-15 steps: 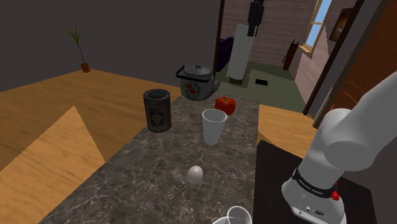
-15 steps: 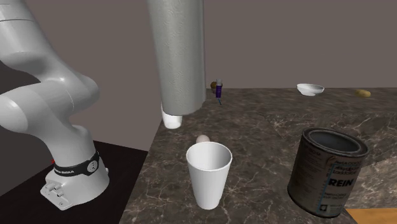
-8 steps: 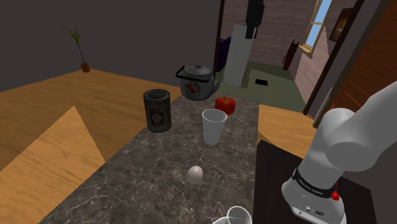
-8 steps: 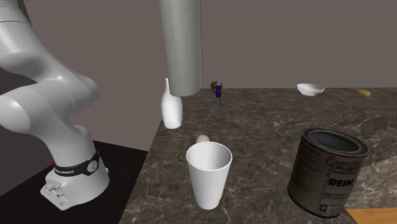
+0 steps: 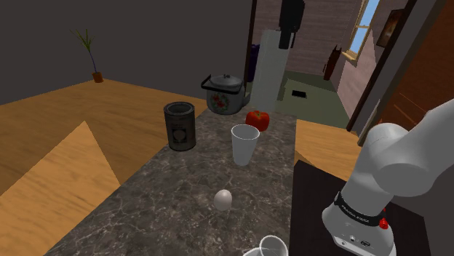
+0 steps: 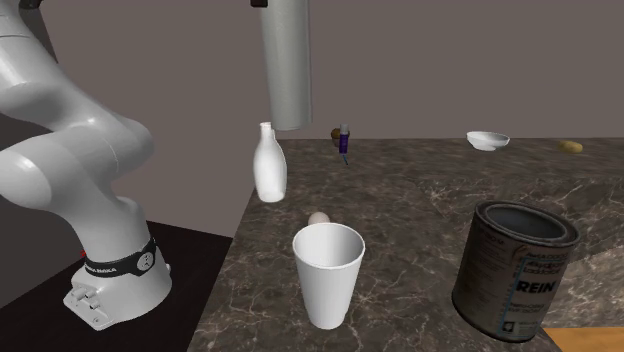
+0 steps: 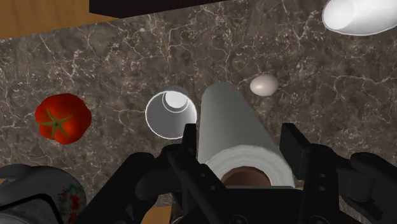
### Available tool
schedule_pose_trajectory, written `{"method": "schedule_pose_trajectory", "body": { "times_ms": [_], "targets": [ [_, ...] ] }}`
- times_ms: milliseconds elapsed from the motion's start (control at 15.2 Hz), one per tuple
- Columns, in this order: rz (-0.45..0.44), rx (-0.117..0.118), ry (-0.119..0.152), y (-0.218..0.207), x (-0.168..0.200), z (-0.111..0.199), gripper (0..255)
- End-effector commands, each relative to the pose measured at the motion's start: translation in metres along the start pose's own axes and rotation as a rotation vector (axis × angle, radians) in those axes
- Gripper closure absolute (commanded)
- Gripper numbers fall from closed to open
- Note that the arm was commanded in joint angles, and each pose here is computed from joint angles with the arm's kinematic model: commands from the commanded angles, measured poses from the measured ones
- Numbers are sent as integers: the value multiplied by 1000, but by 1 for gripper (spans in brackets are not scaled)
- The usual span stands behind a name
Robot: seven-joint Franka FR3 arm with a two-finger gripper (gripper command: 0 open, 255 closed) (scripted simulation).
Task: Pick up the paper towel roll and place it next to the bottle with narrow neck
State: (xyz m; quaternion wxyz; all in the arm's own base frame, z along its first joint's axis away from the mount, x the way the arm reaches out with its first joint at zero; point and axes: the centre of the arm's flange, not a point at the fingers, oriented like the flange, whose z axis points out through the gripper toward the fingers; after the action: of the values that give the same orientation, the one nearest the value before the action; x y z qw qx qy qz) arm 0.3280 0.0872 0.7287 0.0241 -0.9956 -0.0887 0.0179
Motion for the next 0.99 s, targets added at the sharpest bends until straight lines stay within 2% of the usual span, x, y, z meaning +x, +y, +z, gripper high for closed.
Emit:
{"method": "schedule_pose_trajectory", "body": {
  "times_ms": [0,924],
  "targets": [
    [1,0,0,-27,-6,1,255],
    [1,0,0,-209,-40,11,255]
  ]
}}
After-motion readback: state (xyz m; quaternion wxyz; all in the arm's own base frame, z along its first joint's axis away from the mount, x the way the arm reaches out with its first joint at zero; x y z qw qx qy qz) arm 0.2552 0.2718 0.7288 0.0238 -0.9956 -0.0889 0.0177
